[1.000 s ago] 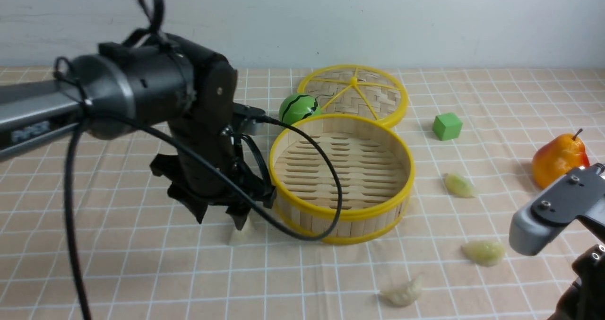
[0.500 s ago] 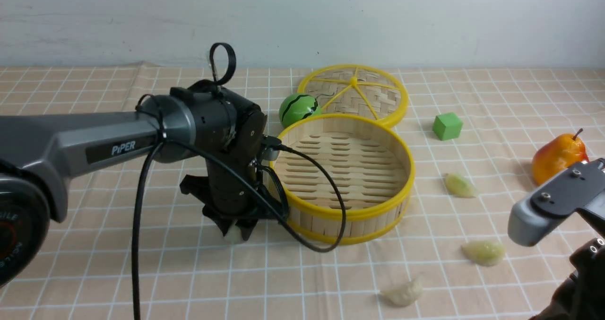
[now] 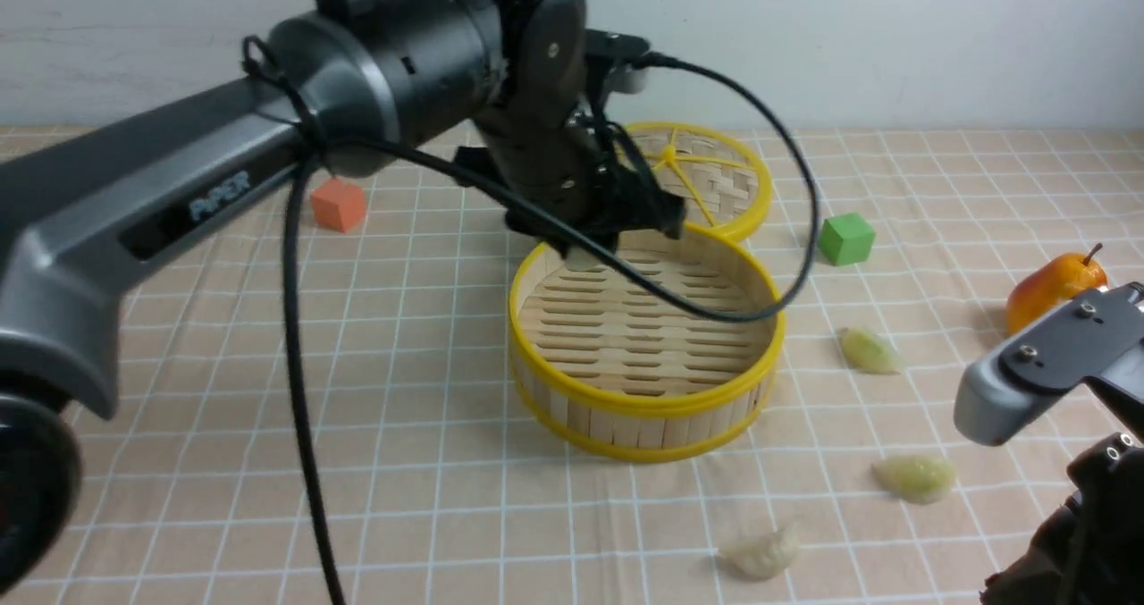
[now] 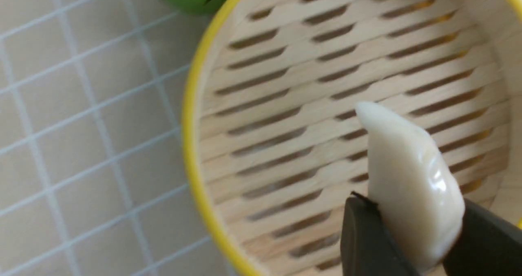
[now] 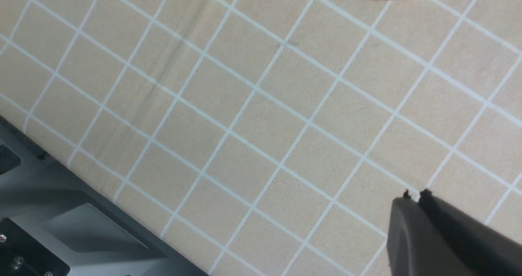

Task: Put the dumplings into the steamer on the table with the brown tablecloth.
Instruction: 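Place the dumpling into the bamboo steamer basket with the left gripper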

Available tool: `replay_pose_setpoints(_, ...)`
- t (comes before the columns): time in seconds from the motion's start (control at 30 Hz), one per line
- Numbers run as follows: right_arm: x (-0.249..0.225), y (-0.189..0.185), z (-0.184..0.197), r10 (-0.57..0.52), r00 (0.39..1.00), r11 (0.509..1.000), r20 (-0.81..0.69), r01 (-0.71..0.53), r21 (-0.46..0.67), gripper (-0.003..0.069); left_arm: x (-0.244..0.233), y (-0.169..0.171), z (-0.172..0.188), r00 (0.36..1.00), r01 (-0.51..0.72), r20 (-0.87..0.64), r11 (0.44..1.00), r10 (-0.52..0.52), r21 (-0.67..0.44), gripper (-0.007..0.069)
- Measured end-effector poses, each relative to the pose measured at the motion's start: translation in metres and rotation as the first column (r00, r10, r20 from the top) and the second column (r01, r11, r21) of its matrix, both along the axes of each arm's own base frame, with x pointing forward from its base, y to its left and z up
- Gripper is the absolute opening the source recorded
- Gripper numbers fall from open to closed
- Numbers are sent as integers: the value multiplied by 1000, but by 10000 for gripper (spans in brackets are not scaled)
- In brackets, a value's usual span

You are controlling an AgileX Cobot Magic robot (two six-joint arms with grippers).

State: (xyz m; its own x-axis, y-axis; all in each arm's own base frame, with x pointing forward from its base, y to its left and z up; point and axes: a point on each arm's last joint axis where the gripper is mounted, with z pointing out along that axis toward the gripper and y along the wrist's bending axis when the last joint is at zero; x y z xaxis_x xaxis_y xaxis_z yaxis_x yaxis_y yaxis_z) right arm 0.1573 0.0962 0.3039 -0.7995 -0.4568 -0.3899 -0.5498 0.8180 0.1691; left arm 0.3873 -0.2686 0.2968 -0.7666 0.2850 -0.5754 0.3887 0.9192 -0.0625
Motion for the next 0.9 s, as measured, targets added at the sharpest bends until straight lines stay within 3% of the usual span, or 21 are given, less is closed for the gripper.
replay_pose_setpoints(0.3, -5, -2, -1, -28, 998, 1000, -57, 27, -10, 39, 38, -13, -79, 994, -71, -74, 994, 77, 77, 232)
replay_pose_setpoints(0.5, -4, -2, -1, -30, 998, 1000, -52, 29, -7, 45, 44, -11, -99, 993, -76, -83, 989, 87, 128, 235)
replay_pose_setpoints(0.67, -2, -2, -3, -31, 998, 999, -54, 30, -22, 50, 41, -8, -89, 992, -83, -87, 986, 96, 142, 316)
replay_pose_setpoints(0.77, 8, 2, -9, -41, 998, 999, -54, 39, -33, 58, 31, 0, -57, 989, -99, -93, 984, 113, 149, 413)
replay_pose_setpoints(0.9, 26, 10, -18, -83, 993, 996, -79, 80, -37, 81, 7, 18, 9, 990, -117, -60, 986, 125, 121, 457)
